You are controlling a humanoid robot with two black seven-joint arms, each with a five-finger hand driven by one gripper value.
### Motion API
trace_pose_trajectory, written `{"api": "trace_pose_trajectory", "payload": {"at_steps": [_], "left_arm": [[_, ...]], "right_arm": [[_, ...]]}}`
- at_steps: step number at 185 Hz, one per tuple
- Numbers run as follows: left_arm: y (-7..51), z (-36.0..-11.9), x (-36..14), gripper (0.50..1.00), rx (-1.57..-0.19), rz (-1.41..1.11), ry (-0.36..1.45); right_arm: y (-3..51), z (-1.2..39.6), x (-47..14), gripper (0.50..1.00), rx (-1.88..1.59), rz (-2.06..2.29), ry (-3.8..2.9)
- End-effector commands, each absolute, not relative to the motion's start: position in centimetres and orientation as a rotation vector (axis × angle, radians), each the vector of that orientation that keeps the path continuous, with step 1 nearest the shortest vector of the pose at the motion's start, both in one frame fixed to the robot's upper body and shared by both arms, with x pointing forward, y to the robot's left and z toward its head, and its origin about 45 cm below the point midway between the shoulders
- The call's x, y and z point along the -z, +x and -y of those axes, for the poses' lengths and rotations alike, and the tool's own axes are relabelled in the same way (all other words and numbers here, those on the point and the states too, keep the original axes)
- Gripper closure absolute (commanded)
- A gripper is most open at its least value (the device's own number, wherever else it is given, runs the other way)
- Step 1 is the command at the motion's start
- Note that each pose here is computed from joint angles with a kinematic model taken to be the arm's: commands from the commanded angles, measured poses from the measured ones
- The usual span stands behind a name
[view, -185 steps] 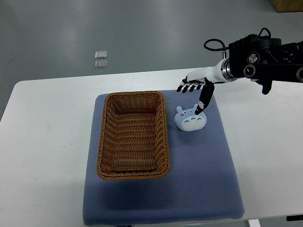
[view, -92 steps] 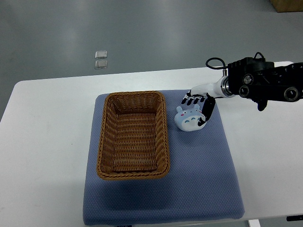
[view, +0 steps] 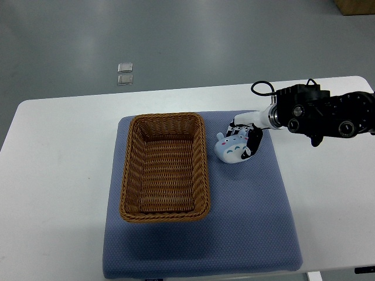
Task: Place blue toy in brown basket
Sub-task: 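Lift the toy with the right hand and carry it over the basket, then lower the toy into the wicker basket and open the right hand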
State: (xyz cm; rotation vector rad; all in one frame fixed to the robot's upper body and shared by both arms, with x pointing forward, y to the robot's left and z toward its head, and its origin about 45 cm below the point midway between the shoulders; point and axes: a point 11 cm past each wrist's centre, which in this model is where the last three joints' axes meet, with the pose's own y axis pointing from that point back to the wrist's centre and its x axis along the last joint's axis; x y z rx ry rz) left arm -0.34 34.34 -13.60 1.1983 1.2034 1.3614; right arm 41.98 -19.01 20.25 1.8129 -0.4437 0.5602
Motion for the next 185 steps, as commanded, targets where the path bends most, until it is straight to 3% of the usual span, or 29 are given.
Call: {"api": "trace_pose_trajectory", "payload": {"at_steps": [1, 22, 44, 110, 185], "left_arm": [[-0.4, -34.4, 13.6, 0.5, -1.363, -1.204, 1.199], [-0.4, -34.4, 13.6, 0.5, -1.363, -1.204, 1.199], [-0.4, -34.4, 13.6, 0.5, -1.363, -1.204, 1.199], [-0.4, -34.3, 13.6, 0.5, -1.362, -1.204, 1.198], [0.4, -33.8, 13.6, 0.5, -1.352, -1.2, 1.18]], "right_arm": [[42.0, 19.1, -20.2, 0.926, -0.576, 0.442, 1.805], [42.5, 19.5, -20.9, 0.989, -0.588, 0.47, 1.799], [43.1, 19.5, -22.6, 1.0, -0.601, 0.492, 1.809], [44.8, 14.2, -32.6, 0.987, -0.767, 0.553, 1.908], [42.5, 4.0, -29.1, 0.957, -0.889, 0.436, 2.029]]}}
